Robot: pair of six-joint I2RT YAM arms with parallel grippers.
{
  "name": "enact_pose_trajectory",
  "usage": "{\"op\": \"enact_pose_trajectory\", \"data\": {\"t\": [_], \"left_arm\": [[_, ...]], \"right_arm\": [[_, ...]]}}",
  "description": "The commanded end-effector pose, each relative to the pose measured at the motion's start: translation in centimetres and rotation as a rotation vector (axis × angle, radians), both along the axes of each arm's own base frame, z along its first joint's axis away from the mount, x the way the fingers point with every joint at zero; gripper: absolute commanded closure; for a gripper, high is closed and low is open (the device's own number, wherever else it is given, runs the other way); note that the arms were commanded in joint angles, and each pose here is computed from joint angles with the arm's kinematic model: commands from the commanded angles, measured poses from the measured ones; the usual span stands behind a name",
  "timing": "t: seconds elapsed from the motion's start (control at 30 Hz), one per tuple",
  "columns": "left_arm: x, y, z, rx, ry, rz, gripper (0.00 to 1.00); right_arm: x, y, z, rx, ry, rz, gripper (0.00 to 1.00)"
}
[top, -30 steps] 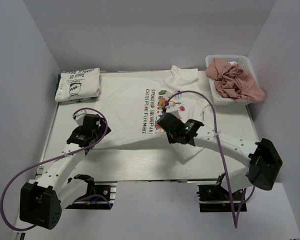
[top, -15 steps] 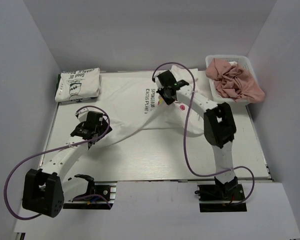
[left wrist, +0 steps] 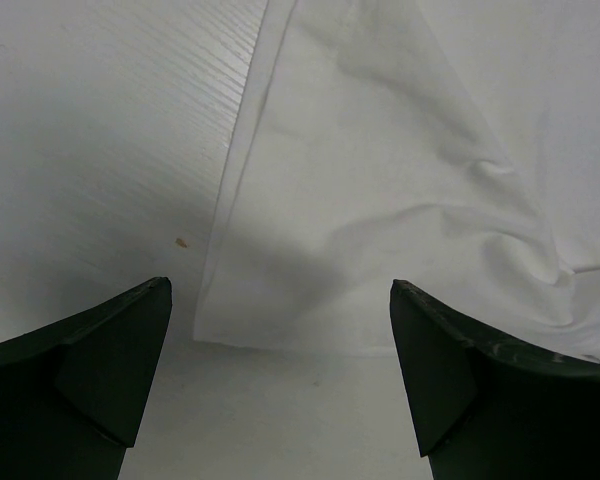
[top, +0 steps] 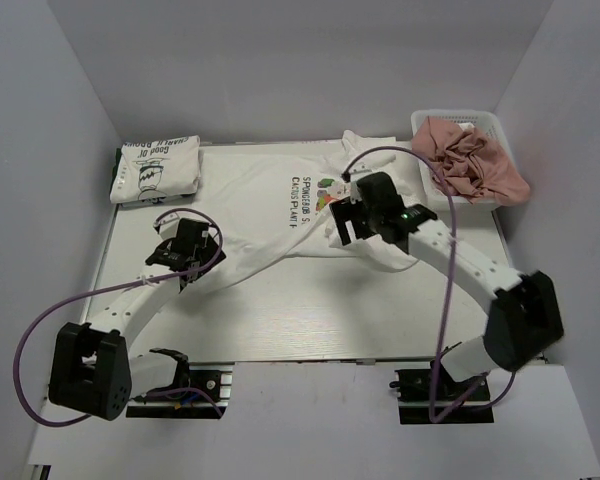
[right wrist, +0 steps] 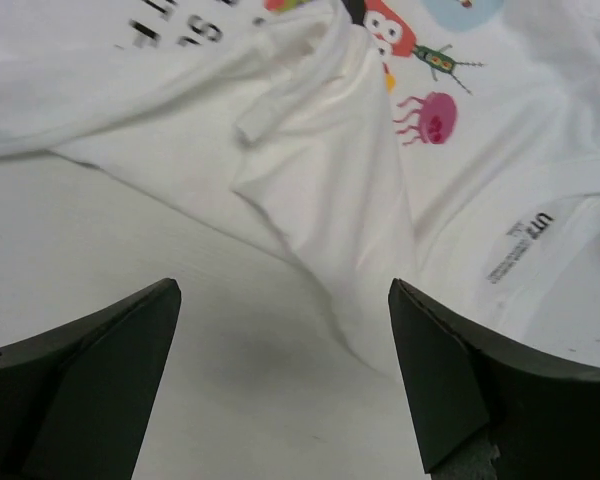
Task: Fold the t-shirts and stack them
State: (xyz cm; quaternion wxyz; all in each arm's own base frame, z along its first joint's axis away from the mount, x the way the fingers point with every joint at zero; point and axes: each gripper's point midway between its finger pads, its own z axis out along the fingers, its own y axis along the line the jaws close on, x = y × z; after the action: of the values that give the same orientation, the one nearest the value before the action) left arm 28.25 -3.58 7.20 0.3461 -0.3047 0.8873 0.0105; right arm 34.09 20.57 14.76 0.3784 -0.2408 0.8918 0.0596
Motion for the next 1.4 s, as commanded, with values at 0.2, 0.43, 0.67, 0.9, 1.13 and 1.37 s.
{"op": "enact_pose_trajectory", "data": {"t": [0.2,0.43,0.67,0.9,1.13,1.37], "left_arm": [[0.8,-1.0,-1.7,-0.031,0.022,-0.043,0.0],[-0.7,-0.2,-4.7,0.002,0.127,0.003,0.0],[-1.9,-0.3,-6.8,-0.006,0.188,0.001,0.26],[-2.0,-0.5,-7.8,-0.005,0.238,-0.004,0.58],[-2.3,0.4,-7.8,0.041,0.257,0.017,1.0],[-1.4,0.3,-4.4,0.018,0.14,0.02,1.0]], "right_arm": [[-2.5,5.2,-1.4,0.366,0.064,0.013,0.1],[1.1,5.2,-4.2,0.265,0.113,-0.14,0.11],[5.0,4.3,-6.8,0.167,0.116,-0.355,0.19],[6.5,4.0,-8.6,0.078,0.156,-0.443,0.42],[6.5,1.5,-8.1,-0.051,0.104,-0.444,0.77],[5.0,1.2,-3.9,-0.028,0.058,-0.333,1.0]]}}
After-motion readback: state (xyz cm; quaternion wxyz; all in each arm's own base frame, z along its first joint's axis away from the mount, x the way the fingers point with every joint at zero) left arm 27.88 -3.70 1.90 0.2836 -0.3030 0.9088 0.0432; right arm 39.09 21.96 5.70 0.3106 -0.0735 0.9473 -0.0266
